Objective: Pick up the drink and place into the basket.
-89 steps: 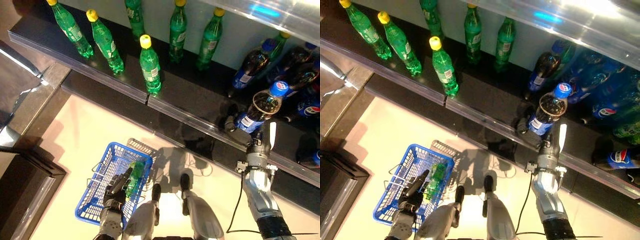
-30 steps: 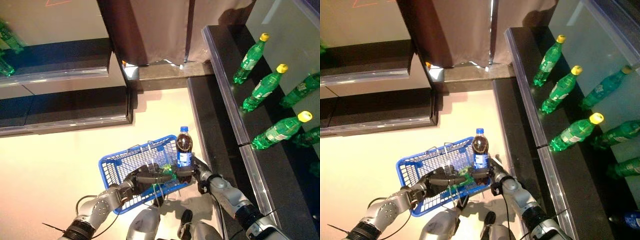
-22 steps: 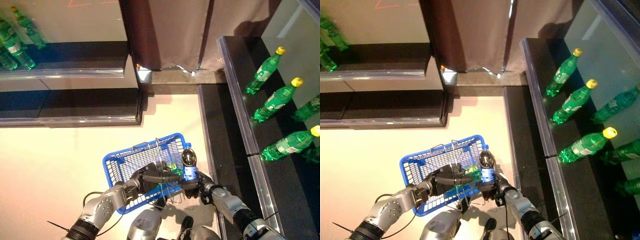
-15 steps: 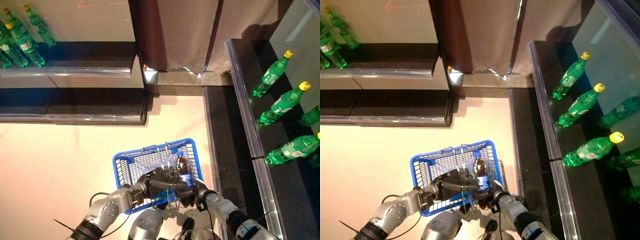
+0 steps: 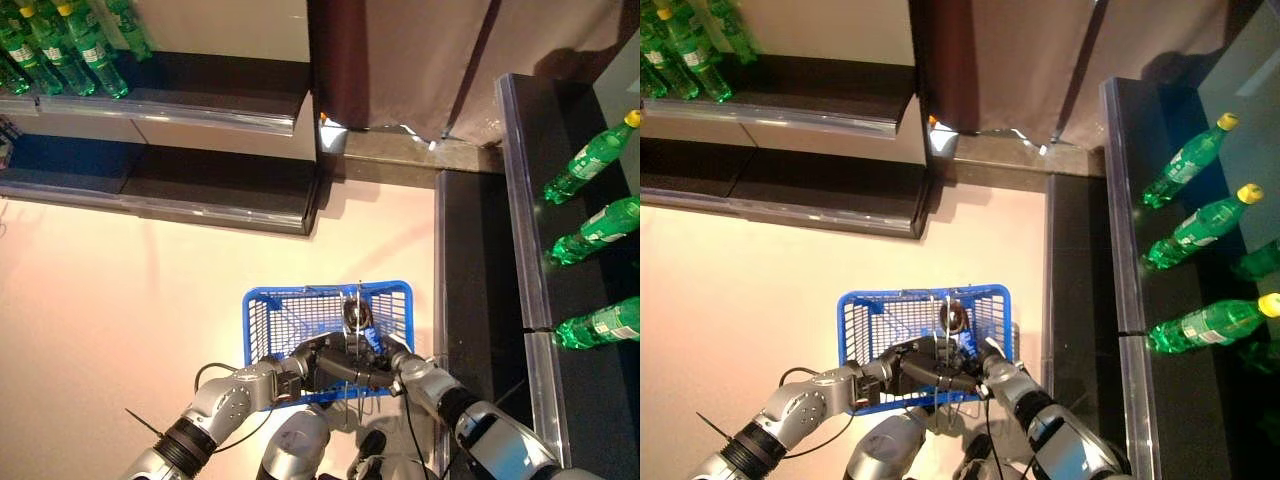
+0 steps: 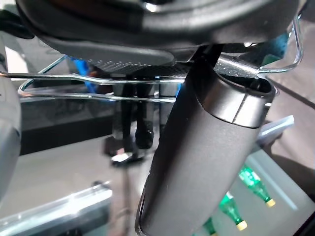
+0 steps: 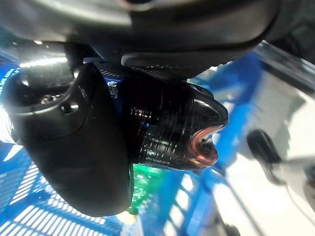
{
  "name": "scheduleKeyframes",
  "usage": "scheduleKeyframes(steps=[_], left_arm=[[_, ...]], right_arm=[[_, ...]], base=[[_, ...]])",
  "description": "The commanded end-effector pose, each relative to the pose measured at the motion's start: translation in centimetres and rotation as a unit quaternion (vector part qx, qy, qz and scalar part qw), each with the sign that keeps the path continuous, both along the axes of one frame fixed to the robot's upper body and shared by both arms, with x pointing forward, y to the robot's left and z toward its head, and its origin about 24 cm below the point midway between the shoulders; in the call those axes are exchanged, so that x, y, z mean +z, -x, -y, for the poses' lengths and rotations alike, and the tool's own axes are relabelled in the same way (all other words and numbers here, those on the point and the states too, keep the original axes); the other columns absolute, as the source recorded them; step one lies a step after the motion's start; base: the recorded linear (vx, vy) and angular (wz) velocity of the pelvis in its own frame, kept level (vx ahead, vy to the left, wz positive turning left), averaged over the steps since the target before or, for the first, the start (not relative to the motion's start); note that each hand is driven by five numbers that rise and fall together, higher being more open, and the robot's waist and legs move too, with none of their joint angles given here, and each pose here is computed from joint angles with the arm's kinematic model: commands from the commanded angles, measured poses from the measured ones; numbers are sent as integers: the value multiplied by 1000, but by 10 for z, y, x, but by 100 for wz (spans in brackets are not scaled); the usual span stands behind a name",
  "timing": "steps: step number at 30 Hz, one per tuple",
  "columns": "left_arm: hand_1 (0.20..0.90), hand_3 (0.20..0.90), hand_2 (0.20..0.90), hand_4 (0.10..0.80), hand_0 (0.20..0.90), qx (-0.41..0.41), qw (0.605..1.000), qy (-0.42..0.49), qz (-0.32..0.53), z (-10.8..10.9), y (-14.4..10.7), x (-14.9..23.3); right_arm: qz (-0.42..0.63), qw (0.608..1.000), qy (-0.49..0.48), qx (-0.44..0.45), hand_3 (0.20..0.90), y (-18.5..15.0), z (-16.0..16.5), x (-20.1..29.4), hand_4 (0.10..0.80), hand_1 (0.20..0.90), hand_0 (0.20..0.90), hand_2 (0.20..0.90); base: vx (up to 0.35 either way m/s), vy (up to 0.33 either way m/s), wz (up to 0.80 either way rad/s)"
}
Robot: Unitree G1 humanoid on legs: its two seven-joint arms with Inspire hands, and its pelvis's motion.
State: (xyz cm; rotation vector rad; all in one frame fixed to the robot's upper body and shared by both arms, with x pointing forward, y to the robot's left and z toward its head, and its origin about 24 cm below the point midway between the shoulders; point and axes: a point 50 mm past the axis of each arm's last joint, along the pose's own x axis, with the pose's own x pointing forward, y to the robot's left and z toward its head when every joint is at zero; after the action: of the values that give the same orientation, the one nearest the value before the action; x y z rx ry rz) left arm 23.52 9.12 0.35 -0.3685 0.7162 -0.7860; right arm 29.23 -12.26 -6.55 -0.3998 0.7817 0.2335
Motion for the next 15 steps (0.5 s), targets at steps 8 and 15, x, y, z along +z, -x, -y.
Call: scheduleKeyframes(steps=[8, 15], left_arm=[[300, 200, 300, 100, 300, -257, 880, 395, 65, 87, 51, 119], [300, 200, 300, 100, 300, -203, 893, 391, 92, 78, 37, 119]], right_arm=[[133, 989, -69, -11, 900, -46, -35, 56, 800, 900, 900, 900], [124, 991, -41, 5, 900, -46, -30, 56, 800, 900, 900, 900]], base=[[4, 7, 10], [20, 26, 3]])
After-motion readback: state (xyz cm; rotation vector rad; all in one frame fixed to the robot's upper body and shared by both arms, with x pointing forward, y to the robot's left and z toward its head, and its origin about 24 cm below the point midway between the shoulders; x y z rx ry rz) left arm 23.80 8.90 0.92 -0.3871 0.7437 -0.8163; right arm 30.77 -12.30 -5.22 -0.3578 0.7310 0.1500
